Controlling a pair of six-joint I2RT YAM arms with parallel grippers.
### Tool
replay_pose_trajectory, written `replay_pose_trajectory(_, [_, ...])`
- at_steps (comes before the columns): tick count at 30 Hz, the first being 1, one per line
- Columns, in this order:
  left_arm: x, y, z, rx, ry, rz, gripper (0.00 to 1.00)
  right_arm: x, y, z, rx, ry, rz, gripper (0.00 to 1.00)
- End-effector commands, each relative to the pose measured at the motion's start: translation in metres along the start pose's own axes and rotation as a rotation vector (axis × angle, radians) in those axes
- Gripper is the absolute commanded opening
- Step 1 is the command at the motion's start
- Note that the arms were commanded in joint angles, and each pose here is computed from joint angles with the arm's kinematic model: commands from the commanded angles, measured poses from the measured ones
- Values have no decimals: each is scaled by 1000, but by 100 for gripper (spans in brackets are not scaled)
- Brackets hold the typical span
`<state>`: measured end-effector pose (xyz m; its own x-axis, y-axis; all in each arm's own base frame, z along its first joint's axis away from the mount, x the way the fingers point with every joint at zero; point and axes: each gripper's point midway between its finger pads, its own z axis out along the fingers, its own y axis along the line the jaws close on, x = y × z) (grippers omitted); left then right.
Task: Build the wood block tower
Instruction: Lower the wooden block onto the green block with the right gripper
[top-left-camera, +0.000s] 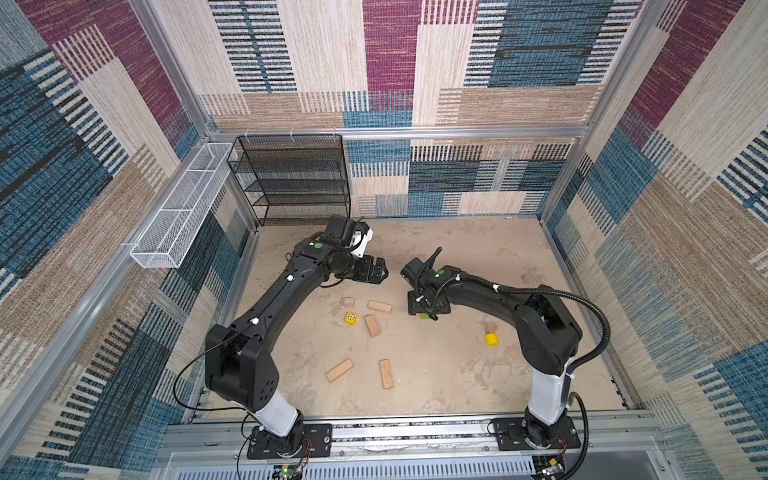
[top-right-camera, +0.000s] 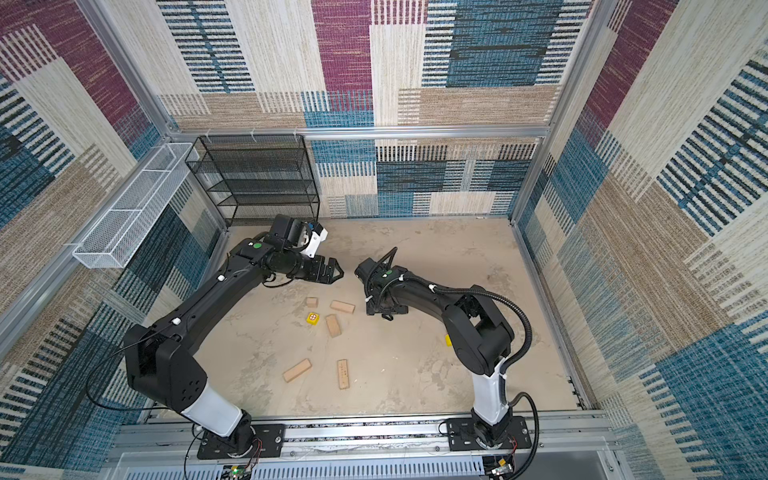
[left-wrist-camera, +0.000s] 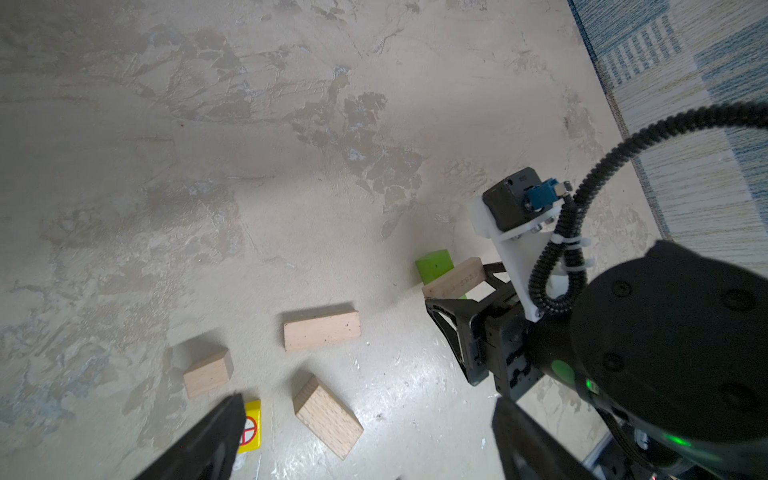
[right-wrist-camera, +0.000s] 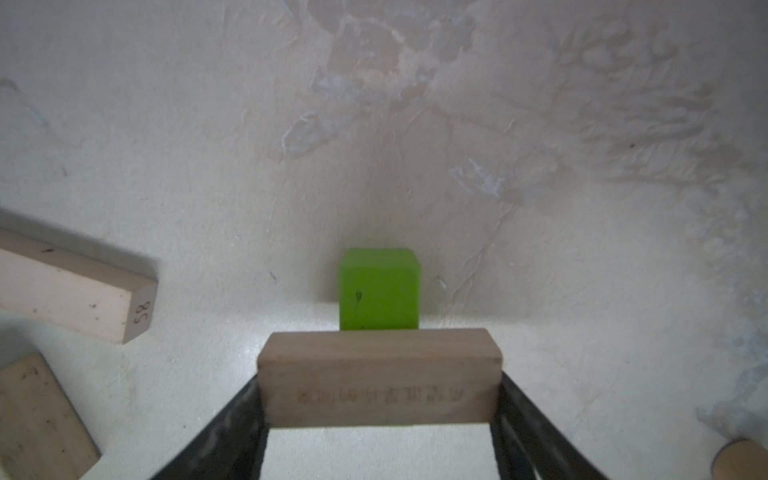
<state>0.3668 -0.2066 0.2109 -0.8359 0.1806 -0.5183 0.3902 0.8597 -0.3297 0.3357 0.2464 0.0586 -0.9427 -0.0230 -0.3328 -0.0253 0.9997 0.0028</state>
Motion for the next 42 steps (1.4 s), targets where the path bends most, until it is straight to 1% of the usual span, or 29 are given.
replay_pose_trajectory(1, [-1, -2, -1, 18, -5, -9, 98, 0, 1, 1, 2, 0, -3, 29])
replay_pose_trajectory(3, [-1, -1, -1, 18, -5, -11, 98, 1, 1, 0, 0, 1, -4, 41])
replay_pose_trajectory(5, [-1, -1, -1, 19, -6, -13, 98, 1, 1, 1, -1, 6, -8, 43])
replay_pose_trajectory(6, [-1, -1, -1, 19, -5, -14, 98, 2, 1, 1, -2, 8, -8, 48])
replay_pose_trajectory(10, [-2, -1, -2, 20, -8, -14, 98, 2, 2, 1, -5, 7, -7, 51])
replay_pose_trajectory(11, [-2, 0, -2, 19, -8, -14, 98, 2, 2, 2, -5, 6, -7, 56])
replay_pose_trajectory(12, [-2, 0, -2, 20, -9, -15, 98, 2, 2, 2, -5, 7, -7, 57])
replay_pose_trajectory(14, [-2, 0, -2, 19, -9, -16, 98, 2, 2, 3, -4, 10, -9, 69])
replay_pose_trajectory(15, [-2, 0, -2, 19, -8, -17, 97, 1, 2, 3, -2, 9, -7, 71])
replay_pose_trajectory(16, [-2, 0, -2, 19, -8, -18, 98, 1, 2, 3, -3, 9, -7, 78])
replay_pose_trajectory(17, [-2, 1, -3, 19, -9, -18, 97, 1, 2, 3, -2, 11, -7, 91])
replay_pose_trajectory(18, [-2, 1, -3, 19, -9, -18, 98, 1, 3, 3, -3, 11, -6, 93])
replay_pose_trajectory(30, [-3, 2, -5, 25, -13, -24, 98, -4, 6, -1, -14, 2, -4, 100])
replay_pose_trajectory(36, [-3, 2, -5, 28, -14, -28, 98, -8, 9, -5, -26, -11, -1, 100])
replay_pose_trajectory(39, [-4, 2, -6, 27, -16, -29, 98, -9, 8, -5, -24, -10, 2, 96])
replay_pose_trajectory(42, [-4, 2, -6, 27, -18, -28, 98, -8, 7, -4, -23, -9, 3, 90])
